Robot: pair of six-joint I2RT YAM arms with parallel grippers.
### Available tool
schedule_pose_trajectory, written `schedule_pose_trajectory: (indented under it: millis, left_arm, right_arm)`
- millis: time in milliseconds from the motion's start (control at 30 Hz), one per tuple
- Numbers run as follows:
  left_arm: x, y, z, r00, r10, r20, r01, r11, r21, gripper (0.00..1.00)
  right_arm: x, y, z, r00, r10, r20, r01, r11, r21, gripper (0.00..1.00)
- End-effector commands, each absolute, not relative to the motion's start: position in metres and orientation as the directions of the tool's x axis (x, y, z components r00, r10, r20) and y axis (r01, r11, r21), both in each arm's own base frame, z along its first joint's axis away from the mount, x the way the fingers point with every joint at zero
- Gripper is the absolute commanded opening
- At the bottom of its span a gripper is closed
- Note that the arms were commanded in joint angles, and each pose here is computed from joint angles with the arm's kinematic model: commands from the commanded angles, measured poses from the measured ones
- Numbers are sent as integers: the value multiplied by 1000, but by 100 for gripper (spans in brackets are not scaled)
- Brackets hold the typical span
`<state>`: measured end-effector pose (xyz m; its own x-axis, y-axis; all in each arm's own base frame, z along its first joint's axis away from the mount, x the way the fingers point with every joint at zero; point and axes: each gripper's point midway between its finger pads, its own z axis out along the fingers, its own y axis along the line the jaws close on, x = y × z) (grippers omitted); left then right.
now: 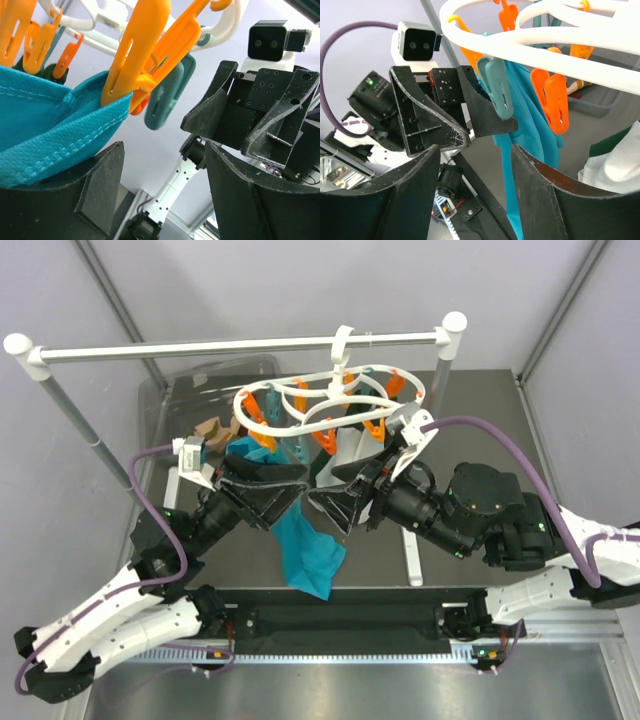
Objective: Clip the socks to the hanger
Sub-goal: Open the clamp at the hanger.
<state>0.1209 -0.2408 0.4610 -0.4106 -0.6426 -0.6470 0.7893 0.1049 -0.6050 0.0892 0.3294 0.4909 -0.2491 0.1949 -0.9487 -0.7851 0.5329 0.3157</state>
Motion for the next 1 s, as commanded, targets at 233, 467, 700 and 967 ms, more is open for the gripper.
schedule_pose_trajectory:
  millis: [233, 467, 700, 967]
  left_arm:
    - [134, -216, 488, -225, -801, -555, 842, 126, -524, 70]
    - [136, -223, 494, -207, -801, -562, 858, 127, -498, 71]
    - [144, -217, 497, -191, -839, -510, 844, 125, -522, 69]
    - [146, -230, 498, -234, -831, -505, 844, 84, -530, 67]
  right_arm:
    - [87, 324, 523, -219, 266, -939, -806, 494, 328, 59]
    - [86, 328, 527, -216, 269, -939, -811, 486, 326, 59]
    - [84, 332, 529, -216, 267, -939, -821, 471, 323, 59]
    - [85, 334, 532, -214, 271, -938, -820, 473, 323, 59]
